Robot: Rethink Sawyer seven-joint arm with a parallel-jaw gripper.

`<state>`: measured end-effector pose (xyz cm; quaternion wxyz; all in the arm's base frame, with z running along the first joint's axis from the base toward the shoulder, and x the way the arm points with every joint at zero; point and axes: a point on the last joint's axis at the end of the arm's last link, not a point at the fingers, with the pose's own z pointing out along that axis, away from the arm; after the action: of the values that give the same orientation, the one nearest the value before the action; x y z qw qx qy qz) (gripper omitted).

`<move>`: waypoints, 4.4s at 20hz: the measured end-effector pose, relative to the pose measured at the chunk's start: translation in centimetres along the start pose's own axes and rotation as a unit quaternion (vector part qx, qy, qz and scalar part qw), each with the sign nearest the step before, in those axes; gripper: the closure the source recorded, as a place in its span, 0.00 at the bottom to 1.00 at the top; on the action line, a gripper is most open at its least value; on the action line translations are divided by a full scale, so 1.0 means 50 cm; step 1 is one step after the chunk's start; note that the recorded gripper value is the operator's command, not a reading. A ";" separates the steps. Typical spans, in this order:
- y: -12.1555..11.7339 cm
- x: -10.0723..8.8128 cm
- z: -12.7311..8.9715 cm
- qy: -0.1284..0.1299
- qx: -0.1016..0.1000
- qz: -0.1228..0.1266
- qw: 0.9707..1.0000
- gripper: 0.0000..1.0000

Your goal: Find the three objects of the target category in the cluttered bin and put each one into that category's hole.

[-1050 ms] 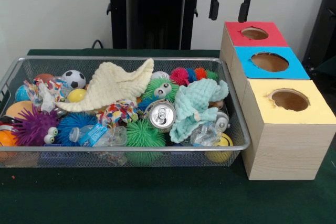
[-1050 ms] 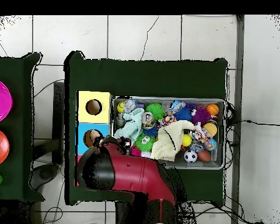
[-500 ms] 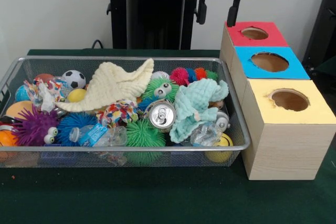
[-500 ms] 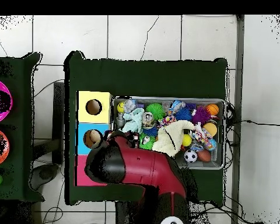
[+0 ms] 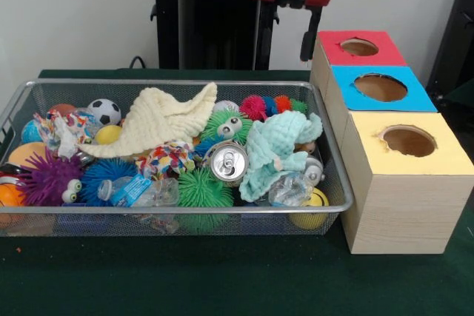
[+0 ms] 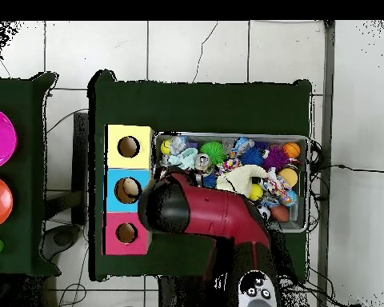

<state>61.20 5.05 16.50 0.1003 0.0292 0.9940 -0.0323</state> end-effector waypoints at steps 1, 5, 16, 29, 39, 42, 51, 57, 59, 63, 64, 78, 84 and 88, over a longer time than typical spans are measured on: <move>-0.002 0.000 0.008 0.002 -0.001 0.000 1.000 0.00; -0.008 0.005 0.058 0.018 -0.004 -0.007 1.000 0.00; -0.002 0.053 0.194 0.061 -0.016 -0.032 0.997 0.00; -0.041 0.129 0.363 0.005 -0.016 -0.071 0.997 0.00; -0.032 0.167 0.419 -0.030 -0.021 -0.092 0.995 1.00; -0.033 0.166 0.420 -0.030 -0.021 -0.092 0.995 1.00; -0.033 0.164 0.418 -0.030 -0.021 -0.092 0.995 1.00; -0.062 0.144 0.387 -0.011 -0.018 -0.088 0.996 1.00; -0.098 0.129 0.364 0.010 -0.019 -0.076 0.997 1.00; -0.173 0.104 0.322 0.048 -0.027 -0.048 0.997 1.00; -0.190 0.100 0.314 0.056 -0.028 -0.043 0.997 1.00; -0.477 0.093 0.241 0.094 -0.022 -0.041 0.995 1.00; -0.538 0.096 0.262 0.082 -0.018 -0.069 0.994 1.00; -0.546 0.102 0.295 0.081 -0.020 -0.082 0.993 1.00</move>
<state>57.38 -22.93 2.66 0.0170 -0.0521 0.9983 -0.0181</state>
